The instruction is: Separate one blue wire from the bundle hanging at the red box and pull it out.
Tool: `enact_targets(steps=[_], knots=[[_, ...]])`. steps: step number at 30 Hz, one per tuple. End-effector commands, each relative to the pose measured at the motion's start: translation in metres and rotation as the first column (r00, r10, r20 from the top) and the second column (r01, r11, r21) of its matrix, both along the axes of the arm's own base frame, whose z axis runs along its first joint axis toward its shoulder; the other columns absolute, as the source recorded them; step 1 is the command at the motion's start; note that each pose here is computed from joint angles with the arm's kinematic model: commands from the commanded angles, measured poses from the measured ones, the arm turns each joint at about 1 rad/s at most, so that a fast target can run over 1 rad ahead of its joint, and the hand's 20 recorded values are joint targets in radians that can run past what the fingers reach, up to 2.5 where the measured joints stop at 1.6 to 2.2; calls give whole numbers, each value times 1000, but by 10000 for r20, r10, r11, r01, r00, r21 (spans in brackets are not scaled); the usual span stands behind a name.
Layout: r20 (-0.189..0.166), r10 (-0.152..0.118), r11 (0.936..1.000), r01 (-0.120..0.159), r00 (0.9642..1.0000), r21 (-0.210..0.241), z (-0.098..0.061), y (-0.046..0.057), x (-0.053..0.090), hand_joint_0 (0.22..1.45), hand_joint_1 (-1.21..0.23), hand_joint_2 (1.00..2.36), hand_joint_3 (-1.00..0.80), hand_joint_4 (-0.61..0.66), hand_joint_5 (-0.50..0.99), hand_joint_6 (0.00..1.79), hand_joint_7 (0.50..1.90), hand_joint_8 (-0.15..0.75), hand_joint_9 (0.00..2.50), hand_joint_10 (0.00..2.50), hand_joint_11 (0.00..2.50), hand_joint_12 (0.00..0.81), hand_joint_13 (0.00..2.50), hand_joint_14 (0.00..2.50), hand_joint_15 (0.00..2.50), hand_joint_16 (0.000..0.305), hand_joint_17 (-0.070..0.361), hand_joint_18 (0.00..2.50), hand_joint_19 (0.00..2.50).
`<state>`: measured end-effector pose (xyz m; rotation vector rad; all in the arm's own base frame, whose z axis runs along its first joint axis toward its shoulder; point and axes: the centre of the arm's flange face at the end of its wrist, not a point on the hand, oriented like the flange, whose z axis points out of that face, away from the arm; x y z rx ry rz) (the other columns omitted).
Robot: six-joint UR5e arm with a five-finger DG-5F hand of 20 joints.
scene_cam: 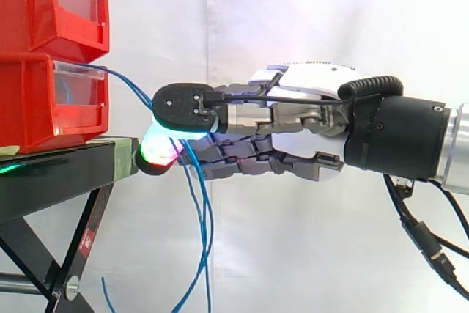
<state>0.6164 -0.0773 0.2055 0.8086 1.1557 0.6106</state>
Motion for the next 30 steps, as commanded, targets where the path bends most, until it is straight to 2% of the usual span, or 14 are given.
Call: enact_targets(steps=[1, 11, 15, 19, 25, 30], knots=[[-19, 2, 10000, -2, 10000, -6, 0, -1, 0, 583, -606, 1002, -482, 257, -125, 556, 1272, 284, 350, 2, 94, 329, 260, 6, 161, 52, 116, 154, 296], [60, 16, 10000, -17, 10000, 76, 0, -1, 0, 574, -594, 1000, -497, 262, -124, 552, 1278, 294, 376, 2, 115, 331, 271, 6, 167, 51, 116, 165, 304], [261, 82, 9996, -89, 9996, 275, 10, -1, 8, 574, -593, 1000, -495, 259, -124, 552, 1284, 295, 385, 2, 128, 331, 277, 6, 168, 52, 116, 172, 304], [192, 68, 9994, -74, 9998, 350, 10, -3, 8, 579, -599, 1001, -486, 253, -125, 553, 1292, 295, 400, 3, 144, 332, 292, 6, 171, 51, 116, 187, 308], [124, 58, 9993, -63, 9999, 371, 10, -3, 7, 617, -621, 1007, -423, 256, -139, 630, 1197, 293, 410, 4, 153, 330, 307, 6, 175, 51, 114, 223, 316], [-105, 43, 9994, -40, 9999, 342, 7, -3, 6, 634, -639, 1011, -379, 246, -149, 681, 1129, 291, 413, 4, 149, 331, 319, 6, 176, 51, 114, 237, 318]])
